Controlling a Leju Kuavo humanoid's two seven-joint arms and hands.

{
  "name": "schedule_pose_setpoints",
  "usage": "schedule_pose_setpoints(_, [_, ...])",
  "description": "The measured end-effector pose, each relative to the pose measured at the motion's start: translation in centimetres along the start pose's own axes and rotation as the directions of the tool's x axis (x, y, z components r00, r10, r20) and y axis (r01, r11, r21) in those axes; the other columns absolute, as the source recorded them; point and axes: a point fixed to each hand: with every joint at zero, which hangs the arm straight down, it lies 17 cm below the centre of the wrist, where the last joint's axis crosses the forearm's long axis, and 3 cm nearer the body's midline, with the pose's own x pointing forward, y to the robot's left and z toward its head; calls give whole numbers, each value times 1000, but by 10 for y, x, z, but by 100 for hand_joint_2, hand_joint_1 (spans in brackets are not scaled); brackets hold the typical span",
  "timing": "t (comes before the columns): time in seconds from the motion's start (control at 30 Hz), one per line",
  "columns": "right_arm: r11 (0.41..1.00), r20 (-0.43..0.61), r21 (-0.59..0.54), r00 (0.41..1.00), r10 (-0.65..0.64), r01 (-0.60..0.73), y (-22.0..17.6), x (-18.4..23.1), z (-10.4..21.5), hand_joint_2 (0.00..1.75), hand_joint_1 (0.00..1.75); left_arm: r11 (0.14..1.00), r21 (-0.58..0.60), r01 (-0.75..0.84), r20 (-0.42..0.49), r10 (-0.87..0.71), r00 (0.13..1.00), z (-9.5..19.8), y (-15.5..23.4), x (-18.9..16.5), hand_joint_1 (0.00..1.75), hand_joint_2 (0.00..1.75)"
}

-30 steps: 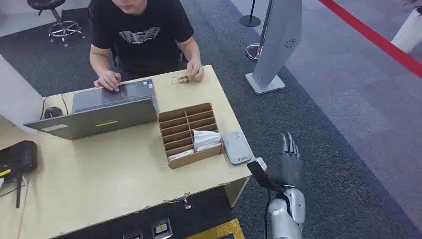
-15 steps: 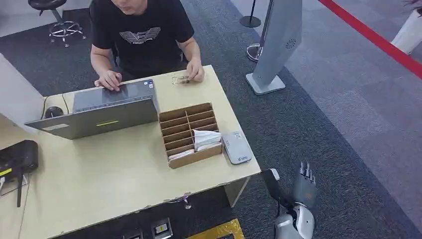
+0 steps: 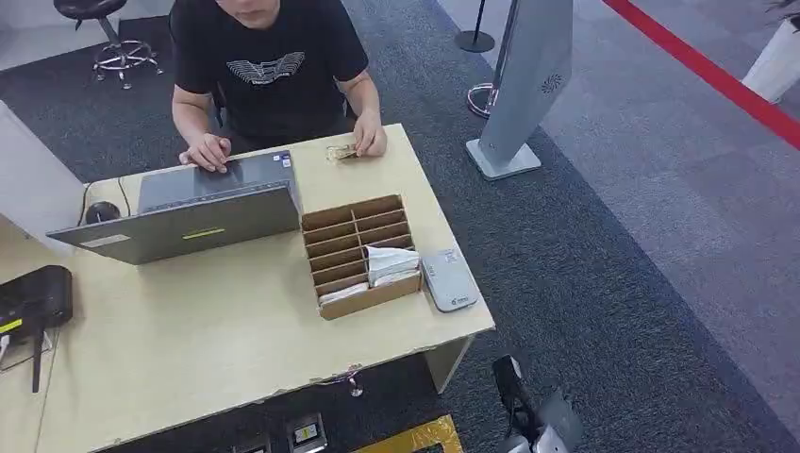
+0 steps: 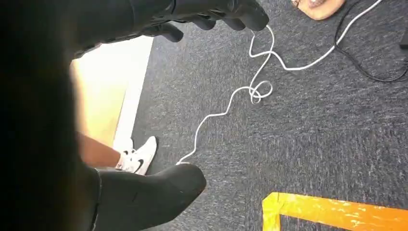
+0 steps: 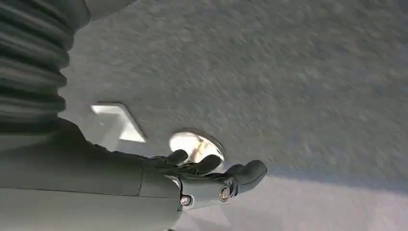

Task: Pass the card to the sensor for recognition and then transmit it.

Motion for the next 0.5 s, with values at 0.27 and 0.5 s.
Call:
schedule_pose_setpoints(0.27, [891, -85, 405, 961, 262, -207, 103, -63, 63, 175, 0, 1000, 1, 4, -1, -4, 1000, -2, 2, 0, 0, 175])
schedule_pose_setpoints(0.5, [764, 33, 538, 915, 402, -355, 139, -86, 110, 175, 0, 1000, 0, 1, -13, -1, 1000, -2, 2, -2, 0, 175])
